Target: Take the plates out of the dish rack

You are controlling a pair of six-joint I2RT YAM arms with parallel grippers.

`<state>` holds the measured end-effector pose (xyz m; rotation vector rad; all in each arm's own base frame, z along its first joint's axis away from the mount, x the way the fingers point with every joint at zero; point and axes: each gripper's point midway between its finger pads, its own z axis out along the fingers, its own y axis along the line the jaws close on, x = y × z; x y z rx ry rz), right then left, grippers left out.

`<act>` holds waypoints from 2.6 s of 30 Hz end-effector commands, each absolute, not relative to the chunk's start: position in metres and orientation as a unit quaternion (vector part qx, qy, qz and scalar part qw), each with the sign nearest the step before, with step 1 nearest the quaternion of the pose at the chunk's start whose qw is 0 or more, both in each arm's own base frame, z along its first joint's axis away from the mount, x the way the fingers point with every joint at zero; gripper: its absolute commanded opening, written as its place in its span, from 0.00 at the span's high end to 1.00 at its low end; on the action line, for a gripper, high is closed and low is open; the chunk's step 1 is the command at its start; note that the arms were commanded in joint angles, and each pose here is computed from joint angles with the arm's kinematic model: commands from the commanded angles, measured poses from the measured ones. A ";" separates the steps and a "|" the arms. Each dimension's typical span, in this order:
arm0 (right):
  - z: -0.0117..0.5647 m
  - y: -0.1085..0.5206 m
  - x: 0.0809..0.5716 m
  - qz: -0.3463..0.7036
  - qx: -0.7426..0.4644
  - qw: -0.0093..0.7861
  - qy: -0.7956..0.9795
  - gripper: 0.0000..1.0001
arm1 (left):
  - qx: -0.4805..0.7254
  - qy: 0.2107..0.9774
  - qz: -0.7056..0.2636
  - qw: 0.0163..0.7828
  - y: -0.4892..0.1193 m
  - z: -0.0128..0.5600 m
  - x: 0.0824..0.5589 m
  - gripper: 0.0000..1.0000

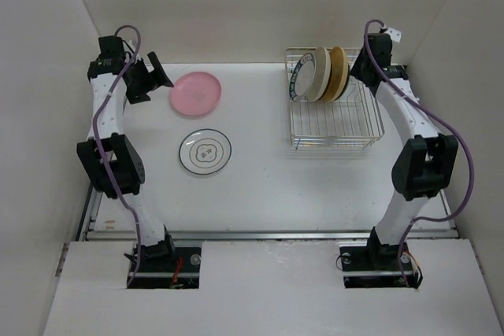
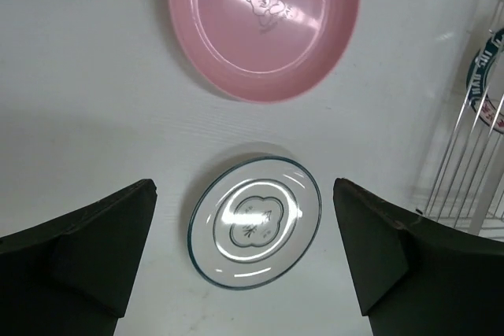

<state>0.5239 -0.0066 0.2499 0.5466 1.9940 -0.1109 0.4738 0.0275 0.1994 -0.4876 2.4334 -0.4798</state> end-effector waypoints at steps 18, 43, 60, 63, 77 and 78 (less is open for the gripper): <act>0.194 -0.008 0.566 0.029 0.198 0.493 0.847 0.54 | -0.072 0.949 -0.166 0.257 0.009 0.211 0.389 0.05; 0.157 0.004 0.595 0.070 0.183 0.488 0.850 0.82 | -0.059 0.954 -0.160 0.246 0.001 0.206 0.385 0.05; 0.333 -0.046 0.523 -0.070 0.263 0.594 0.757 1.00 | -0.036 0.952 -0.168 0.255 -0.003 0.230 0.379 0.05; 0.348 -0.064 0.492 -0.137 0.297 0.585 0.742 1.00 | -0.006 0.949 -0.177 0.259 -0.008 0.248 0.369 0.05; 0.340 0.237 0.356 0.373 -0.165 0.522 0.749 1.00 | 0.226 0.892 -0.275 0.280 -0.098 0.292 0.288 0.03; 0.322 0.248 0.350 0.376 -0.171 0.492 0.766 1.00 | 0.215 0.897 -0.270 0.277 -0.096 0.291 0.285 0.03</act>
